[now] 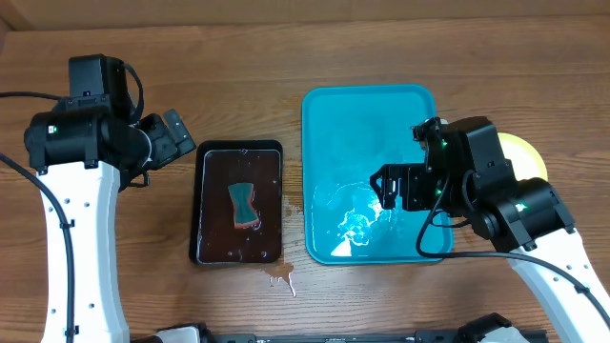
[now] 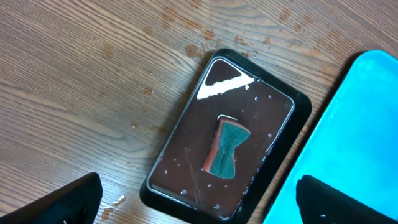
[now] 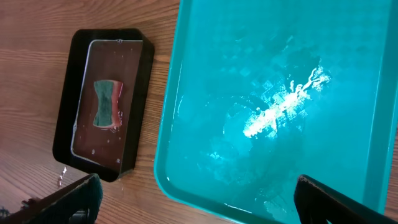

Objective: Clean dirty plates on tray and stack at the side

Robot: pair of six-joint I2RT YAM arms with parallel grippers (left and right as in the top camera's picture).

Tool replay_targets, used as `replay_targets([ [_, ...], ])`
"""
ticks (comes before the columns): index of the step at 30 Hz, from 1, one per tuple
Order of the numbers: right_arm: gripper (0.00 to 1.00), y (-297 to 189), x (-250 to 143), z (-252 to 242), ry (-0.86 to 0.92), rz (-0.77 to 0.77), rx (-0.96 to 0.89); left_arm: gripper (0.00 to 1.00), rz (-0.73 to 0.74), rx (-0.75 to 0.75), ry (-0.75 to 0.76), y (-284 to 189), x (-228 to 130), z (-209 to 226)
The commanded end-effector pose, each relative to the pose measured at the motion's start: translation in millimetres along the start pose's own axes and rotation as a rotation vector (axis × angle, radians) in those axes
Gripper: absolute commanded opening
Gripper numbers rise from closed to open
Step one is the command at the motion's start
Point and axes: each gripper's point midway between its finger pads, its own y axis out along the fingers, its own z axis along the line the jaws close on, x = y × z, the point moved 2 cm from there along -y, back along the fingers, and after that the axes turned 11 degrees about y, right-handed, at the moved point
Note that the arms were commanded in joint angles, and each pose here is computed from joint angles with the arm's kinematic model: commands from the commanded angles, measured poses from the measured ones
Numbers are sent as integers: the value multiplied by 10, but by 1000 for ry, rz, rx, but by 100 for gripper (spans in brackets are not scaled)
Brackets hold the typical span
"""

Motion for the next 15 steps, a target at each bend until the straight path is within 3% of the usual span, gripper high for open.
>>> replay_targets([
  [1,100,-60,60,49,-14,-27,8,100,-14,-5,8,-35,36,-1],
  [10,100,-64,61,37,-13,-30,0,100,-14,-6,8,-35,36,-1],
  [15,100,-365,257,-145,-20,-229,-119,100,-14,-6,8,-35,36,-1],
])
